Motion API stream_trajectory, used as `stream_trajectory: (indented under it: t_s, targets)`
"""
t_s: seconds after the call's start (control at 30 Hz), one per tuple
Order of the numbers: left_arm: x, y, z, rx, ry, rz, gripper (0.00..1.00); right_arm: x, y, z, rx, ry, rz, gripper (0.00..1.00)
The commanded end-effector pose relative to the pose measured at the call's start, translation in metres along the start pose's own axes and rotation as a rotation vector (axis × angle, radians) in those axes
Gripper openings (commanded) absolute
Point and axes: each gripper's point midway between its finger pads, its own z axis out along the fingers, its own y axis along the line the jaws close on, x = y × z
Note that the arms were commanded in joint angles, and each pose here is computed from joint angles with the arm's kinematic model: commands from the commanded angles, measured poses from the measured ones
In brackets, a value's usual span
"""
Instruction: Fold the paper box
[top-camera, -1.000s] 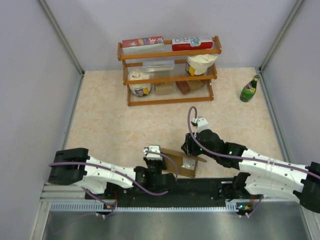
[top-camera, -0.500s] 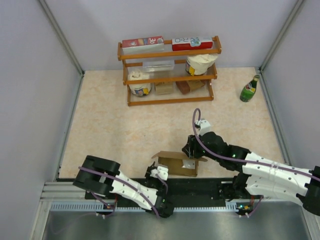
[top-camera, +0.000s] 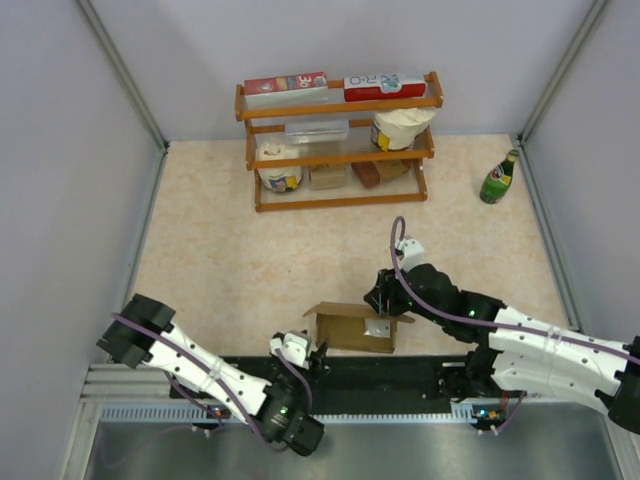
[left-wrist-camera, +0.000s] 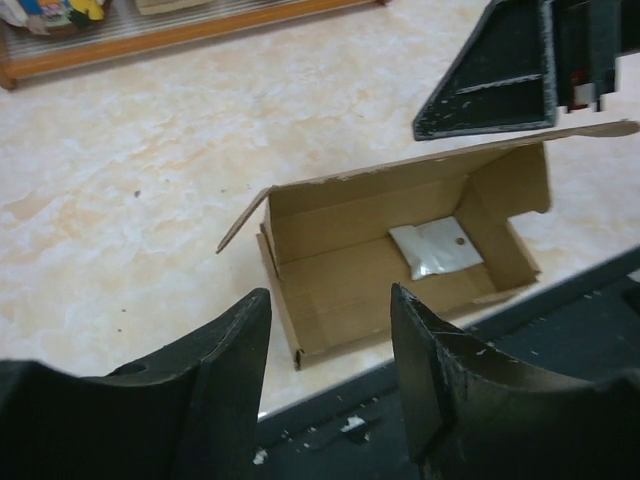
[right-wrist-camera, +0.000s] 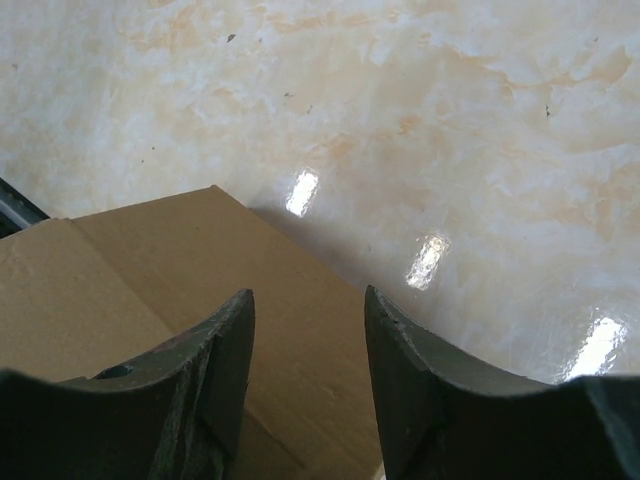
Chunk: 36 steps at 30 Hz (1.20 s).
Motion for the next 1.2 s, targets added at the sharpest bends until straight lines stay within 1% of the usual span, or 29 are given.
stream_trajectory:
  t_s: [0.0, 0.07, 0.13, 0.27, 0.3, 0.43, 0.53, 0.6, 0.73, 0.8, 1.03, 1.17]
  targets:
    - [-0.035, -0.004, -0.020, 0.078, 0.011, -0.378, 0.56, -0.008, 0.007, -0.004, -0.033, -0.035, -0.017, 0.48]
    - [-0.042, -0.009, -0.033, 0.138, 0.037, -0.392, 0.56, -0.008, 0.008, -0.005, -0.045, -0.035, -0.037, 0.48]
    - [-0.053, -0.016, -0.052, 0.238, 0.058, -0.416, 0.56, -0.007, 0.011, -0.006, -0.059, -0.032, -0.056, 0.50]
    - [-0.083, -0.020, -0.073, 0.349, 0.107, -0.444, 0.55, -0.009, 0.020, -0.009, -0.128, -0.042, -0.119, 0.50]
    - [-0.090, -0.019, -0.075, 0.367, 0.107, -0.444, 0.55, -0.007, 0.023, -0.010, -0.148, -0.039, -0.130, 0.50]
    - [-0.126, -0.009, -0.075, 0.416, 0.098, -0.526, 0.54, 0.000, 0.030, -0.013, -0.220, -0.027, -0.202, 0.50]
    - [-0.143, 0.008, -0.069, 0.434, 0.077, -0.533, 0.54, 0.009, 0.034, -0.014, -0.271, 0.003, -0.248, 0.50]
    - [-0.147, 0.022, -0.063, 0.440, 0.074, -0.560, 0.52, 0.015, 0.036, -0.014, -0.296, 0.022, -0.264, 0.50]
    - [-0.157, 0.038, -0.057, 0.470, 0.053, -0.531, 0.52, 0.026, 0.036, -0.013, -0.321, 0.056, -0.280, 0.49]
    - [-0.162, 0.044, -0.055, 0.480, 0.050, -0.567, 0.52, 0.030, 0.036, -0.013, -0.325, 0.069, -0.281, 0.49]
    - [-0.152, 0.057, -0.049, 0.481, 0.060, -0.570, 0.52, 0.044, 0.031, -0.008, -0.315, 0.132, -0.301, 0.46]
    - [-0.145, 0.057, -0.050, 0.491, 0.095, -0.585, 0.53, 0.050, 0.028, -0.006, -0.304, 0.163, -0.313, 0.45]
